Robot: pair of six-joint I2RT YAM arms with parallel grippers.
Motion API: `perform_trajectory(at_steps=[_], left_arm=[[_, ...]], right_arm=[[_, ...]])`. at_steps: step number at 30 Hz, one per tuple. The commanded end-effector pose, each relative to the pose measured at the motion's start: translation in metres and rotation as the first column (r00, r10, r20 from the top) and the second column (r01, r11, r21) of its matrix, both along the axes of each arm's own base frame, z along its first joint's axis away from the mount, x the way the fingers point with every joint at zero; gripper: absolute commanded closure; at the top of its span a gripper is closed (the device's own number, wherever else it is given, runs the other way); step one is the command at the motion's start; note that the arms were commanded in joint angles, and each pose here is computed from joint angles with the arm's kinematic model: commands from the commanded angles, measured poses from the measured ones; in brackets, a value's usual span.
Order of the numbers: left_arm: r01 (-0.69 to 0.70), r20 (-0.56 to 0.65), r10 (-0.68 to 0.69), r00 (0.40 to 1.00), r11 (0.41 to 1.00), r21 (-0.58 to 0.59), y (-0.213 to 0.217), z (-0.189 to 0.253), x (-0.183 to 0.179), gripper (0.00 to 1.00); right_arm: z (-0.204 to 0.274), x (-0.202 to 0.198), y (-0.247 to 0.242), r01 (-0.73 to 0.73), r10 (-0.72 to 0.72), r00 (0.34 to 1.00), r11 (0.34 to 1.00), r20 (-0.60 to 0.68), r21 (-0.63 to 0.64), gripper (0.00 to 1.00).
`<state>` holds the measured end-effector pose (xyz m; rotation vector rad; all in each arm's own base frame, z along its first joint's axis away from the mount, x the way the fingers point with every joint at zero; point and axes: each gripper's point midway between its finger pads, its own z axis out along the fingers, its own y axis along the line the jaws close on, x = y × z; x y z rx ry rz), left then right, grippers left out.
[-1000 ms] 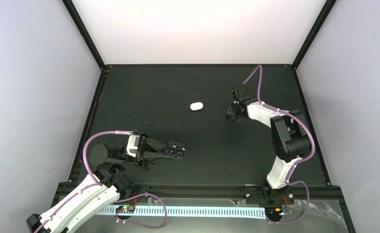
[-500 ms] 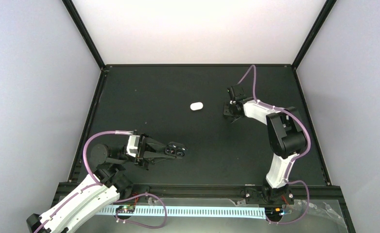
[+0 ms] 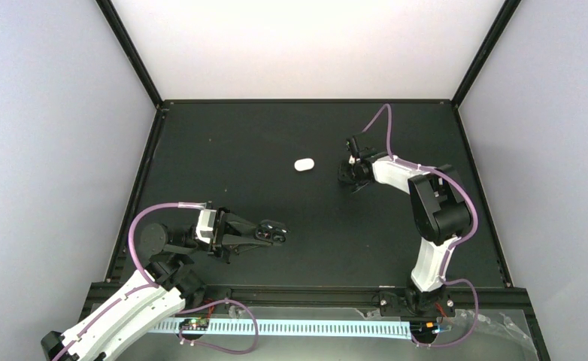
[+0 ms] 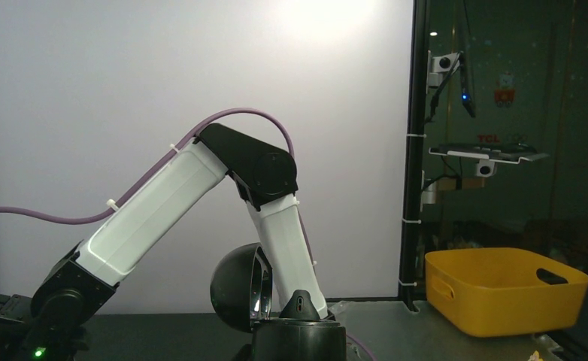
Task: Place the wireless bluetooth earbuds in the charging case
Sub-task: Adjust the earbud at the center of the board.
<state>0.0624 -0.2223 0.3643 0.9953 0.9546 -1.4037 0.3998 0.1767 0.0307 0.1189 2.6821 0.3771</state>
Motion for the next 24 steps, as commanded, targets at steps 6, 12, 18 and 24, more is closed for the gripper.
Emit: perform_trajectory(at_steps=[6, 12, 18, 24], left_arm=[[-0.002, 0.021, 0.003, 1.000, 1.000, -0.011, 0.002, 0.003, -0.003, 0.98], [-0.002, 0.018, 0.002, 1.000, 1.000, -0.009, 0.002, 0.002, -0.003, 0.99], [-0.002, 0.019, 0.002, 1.000, 1.000, -0.010, 0.002, 0.003, -0.003, 0.98], [-0.005, 0.019, 0.005, 1.000, 1.000, -0.009, 0.003, 0.003, -0.003, 0.98]], right_arm=[[0.015, 0.012, -0.001, -0.042, 0.046, 0.998, 0.997, 0.051, -0.069, 0.76], [0.029, 0.012, 0.002, -0.062, 0.074, 0.991, 0.992, 0.107, -0.114, 0.76], [0.031, 0.006, 0.021, -0.133, 0.145, 0.984, 0.984, 0.107, -0.115, 0.75], [0.020, 0.008, 0.021, -0.135, 0.145, 0.986, 0.983, 0.078, -0.124, 0.75]])
